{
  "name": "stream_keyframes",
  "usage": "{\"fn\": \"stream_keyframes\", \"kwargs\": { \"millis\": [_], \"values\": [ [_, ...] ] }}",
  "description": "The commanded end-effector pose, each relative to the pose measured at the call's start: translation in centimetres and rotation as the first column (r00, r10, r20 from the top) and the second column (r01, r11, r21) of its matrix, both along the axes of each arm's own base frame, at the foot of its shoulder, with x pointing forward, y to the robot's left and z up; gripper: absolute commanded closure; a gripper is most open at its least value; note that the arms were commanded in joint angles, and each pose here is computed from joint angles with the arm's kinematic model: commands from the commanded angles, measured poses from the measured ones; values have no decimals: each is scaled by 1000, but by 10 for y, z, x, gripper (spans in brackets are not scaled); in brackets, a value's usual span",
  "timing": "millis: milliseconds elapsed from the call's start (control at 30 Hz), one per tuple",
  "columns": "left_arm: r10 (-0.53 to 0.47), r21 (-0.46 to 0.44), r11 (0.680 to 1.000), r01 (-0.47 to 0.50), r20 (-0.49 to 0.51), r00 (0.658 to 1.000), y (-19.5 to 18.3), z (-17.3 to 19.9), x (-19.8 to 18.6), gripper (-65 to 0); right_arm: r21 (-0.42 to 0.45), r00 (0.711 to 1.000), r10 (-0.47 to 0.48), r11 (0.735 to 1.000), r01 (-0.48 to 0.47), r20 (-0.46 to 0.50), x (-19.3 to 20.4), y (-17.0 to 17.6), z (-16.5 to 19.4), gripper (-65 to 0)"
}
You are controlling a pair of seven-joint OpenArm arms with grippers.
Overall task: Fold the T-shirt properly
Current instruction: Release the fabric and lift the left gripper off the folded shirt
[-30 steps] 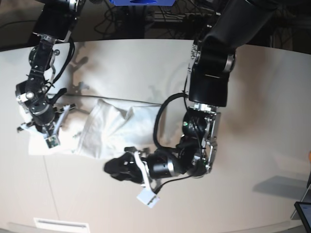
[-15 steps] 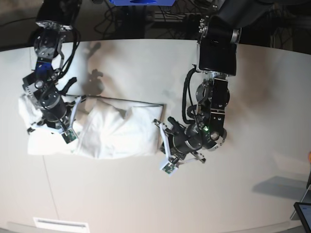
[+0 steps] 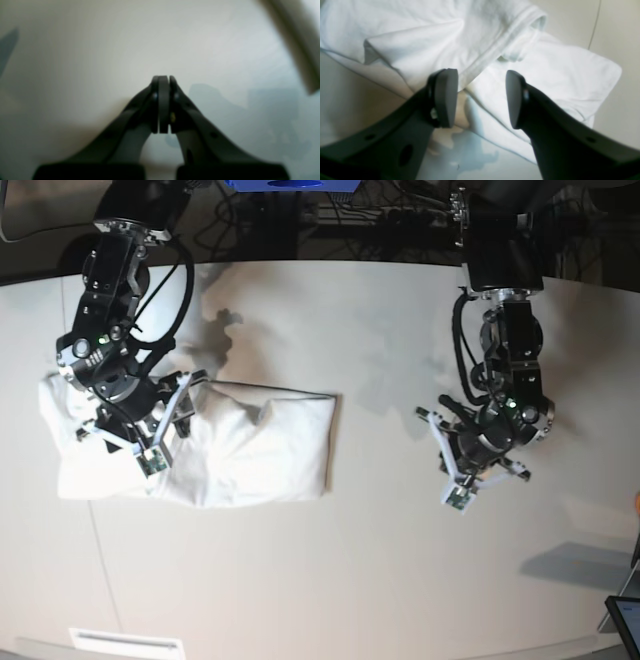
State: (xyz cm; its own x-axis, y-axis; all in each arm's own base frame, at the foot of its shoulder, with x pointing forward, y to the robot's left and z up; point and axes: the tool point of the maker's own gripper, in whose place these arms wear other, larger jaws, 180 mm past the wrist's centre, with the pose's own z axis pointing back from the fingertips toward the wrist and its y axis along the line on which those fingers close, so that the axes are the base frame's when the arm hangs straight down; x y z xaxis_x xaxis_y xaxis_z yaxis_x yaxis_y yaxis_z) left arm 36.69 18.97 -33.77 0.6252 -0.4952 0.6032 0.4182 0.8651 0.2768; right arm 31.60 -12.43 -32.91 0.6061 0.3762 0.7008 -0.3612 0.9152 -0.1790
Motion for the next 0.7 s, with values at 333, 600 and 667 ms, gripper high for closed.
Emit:
{"fn": "stream_keyframes", "kwargs": {
  "millis": [333, 600, 667],
  "values": [
    [109, 63, 992, -109, -2, 994, 62, 1, -22, 0, 62, 1000, 0, 998, 1, -21, 27, 4, -13, -338],
    [118, 64, 991, -117, -12, 993, 65, -3, -26, 0, 76, 998, -53, 996, 56, -40, 32, -13, -19, -325],
    [118, 64, 991, -117, -10, 993, 65, -2, -26, 0, 76, 998, -51, 996, 54, -40, 32, -13, -19, -316]
  ]
}}
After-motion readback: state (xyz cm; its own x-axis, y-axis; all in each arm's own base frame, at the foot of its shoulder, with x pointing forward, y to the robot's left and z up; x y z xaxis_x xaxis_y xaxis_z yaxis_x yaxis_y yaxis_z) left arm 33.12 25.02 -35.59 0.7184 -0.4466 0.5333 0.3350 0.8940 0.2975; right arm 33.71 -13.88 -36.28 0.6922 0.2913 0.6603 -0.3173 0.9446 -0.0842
